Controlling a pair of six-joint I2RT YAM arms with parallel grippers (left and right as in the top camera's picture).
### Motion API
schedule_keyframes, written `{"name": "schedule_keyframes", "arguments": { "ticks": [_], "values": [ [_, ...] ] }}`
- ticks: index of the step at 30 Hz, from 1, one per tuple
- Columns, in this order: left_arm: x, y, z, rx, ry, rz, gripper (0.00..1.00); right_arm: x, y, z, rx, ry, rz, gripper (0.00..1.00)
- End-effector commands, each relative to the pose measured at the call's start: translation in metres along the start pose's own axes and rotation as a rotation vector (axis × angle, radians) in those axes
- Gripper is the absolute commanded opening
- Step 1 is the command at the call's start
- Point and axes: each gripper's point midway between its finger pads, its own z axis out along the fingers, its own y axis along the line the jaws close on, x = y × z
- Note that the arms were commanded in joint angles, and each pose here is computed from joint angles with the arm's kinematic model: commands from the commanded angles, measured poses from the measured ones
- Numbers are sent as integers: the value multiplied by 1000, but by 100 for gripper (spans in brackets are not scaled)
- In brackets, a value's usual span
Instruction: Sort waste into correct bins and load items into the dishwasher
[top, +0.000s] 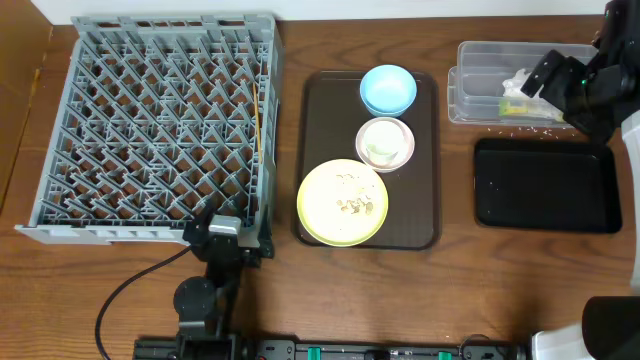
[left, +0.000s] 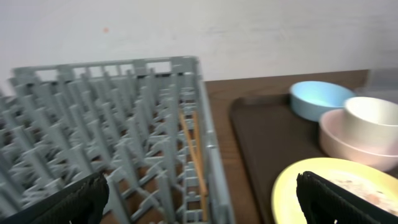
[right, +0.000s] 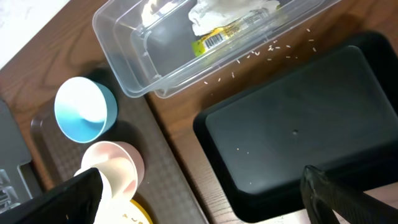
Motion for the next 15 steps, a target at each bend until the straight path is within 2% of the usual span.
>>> {"name": "schedule_keyframes", "arguments": {
  "ticks": [1, 7, 14, 15],
  "values": [
    [15, 14, 1, -84, 39, 8, 98, -3, -3, -5, 15, -23, -13, 99],
    [17, 3, 1, -22, 48, -46, 98, -3, -3, -5, 15, -23, -13, 99],
    [17, 3, 1, -23, 48, -55, 98, -3, -3, -5, 14, -23, -13, 99],
    [15, -3, 1, 12, 41, -101, 98, -3, -3, -5, 14, -23, -13, 99]
  ]
}}
